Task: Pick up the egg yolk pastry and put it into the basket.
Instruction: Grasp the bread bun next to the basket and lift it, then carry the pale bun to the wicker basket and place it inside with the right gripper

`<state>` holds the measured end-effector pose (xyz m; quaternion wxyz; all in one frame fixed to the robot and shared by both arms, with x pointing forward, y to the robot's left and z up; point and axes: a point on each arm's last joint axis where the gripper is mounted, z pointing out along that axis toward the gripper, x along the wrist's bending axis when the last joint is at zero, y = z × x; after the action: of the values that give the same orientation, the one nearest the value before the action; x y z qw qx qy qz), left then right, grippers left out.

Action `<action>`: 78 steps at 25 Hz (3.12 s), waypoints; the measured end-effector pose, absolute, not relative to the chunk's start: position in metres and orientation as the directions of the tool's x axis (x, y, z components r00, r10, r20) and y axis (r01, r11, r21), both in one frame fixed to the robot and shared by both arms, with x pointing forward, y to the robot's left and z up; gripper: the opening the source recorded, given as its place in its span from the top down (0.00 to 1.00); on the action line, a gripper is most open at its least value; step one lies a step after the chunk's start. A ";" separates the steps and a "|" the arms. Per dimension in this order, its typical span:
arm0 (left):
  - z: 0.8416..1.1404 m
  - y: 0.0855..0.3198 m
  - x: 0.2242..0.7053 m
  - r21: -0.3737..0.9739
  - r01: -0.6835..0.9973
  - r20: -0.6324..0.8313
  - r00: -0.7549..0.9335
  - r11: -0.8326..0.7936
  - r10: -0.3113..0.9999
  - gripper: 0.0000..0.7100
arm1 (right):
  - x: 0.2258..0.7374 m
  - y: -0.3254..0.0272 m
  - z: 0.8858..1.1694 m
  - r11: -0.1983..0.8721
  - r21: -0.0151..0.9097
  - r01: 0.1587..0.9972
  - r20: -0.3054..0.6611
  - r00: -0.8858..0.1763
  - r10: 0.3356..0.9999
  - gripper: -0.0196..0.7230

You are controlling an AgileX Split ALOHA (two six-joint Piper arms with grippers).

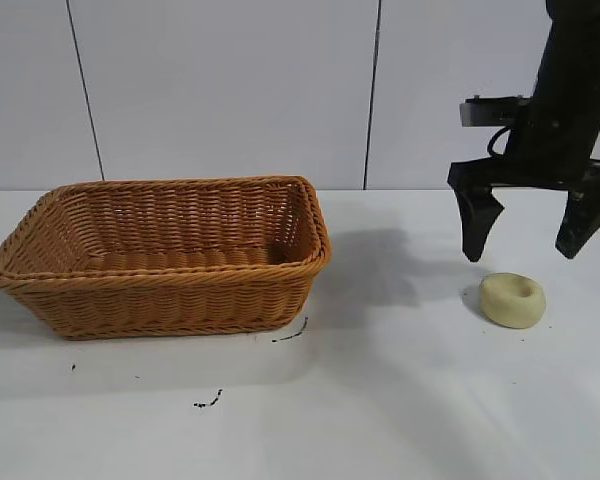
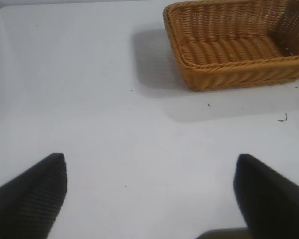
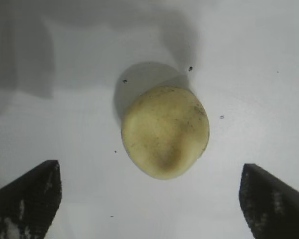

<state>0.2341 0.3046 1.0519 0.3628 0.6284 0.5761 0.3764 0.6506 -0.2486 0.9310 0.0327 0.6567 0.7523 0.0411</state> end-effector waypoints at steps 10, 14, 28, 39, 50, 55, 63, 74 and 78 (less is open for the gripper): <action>1.052 0.305 0.234 0.890 0.451 0.055 0.053 -0.073 0.997 0.02 | 0.656 -0.249 0.880 0.138 0.034 0.990 -0.001 -0.138 0.990 0.04; 1.052 0.305 0.234 0.890 0.451 0.055 0.053 -0.073 0.997 0.02 | 0.657 -0.248 0.879 0.138 0.038 0.990 -0.001 -0.138 0.990 0.19; 1.052 0.305 0.234 0.890 0.451 0.055 0.053 -0.073 0.997 0.02 | 0.667 -0.248 0.955 0.152 0.142 0.978 -0.016 -0.151 0.988 0.71; 1.052 0.305 0.234 0.890 0.451 0.055 0.053 -0.073 0.997 0.02 | 0.684 -0.229 1.048 0.174 0.308 0.935 -0.009 -0.180 0.984 0.71; 1.052 0.305 0.234 0.890 0.451 0.055 0.053 -0.073 0.997 0.02 | 0.668 -0.100 1.077 0.395 0.438 0.808 -0.009 -0.435 0.900 0.71; 1.052 0.305 0.234 0.890 0.451 0.055 0.053 -0.073 0.997 0.02 | 0.656 -0.027 1.052 0.498 0.469 0.730 -0.009 -0.560 0.829 0.71; 1.052 0.305 0.234 0.890 0.451 0.055 0.053 -0.073 0.997 0.02 | 0.656 0.037 0.965 0.562 0.479 0.675 -0.003 -0.639 0.769 0.71; 1.052 0.305 0.234 0.890 0.451 0.055 0.053 -0.073 0.997 0.02 | 0.661 0.044 0.926 0.559 0.462 0.689 0.017 -0.637 0.771 0.31; 1.052 0.305 0.234 0.890 0.451 0.055 0.053 -0.073 0.997 0.02 | 0.660 0.043 0.932 0.562 0.450 0.694 0.020 -0.637 0.771 0.10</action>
<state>0.2341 0.3046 1.0519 0.3628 0.6284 0.5761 0.3764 0.6596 0.0434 0.9320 0.0899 0.4166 0.8792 0.2132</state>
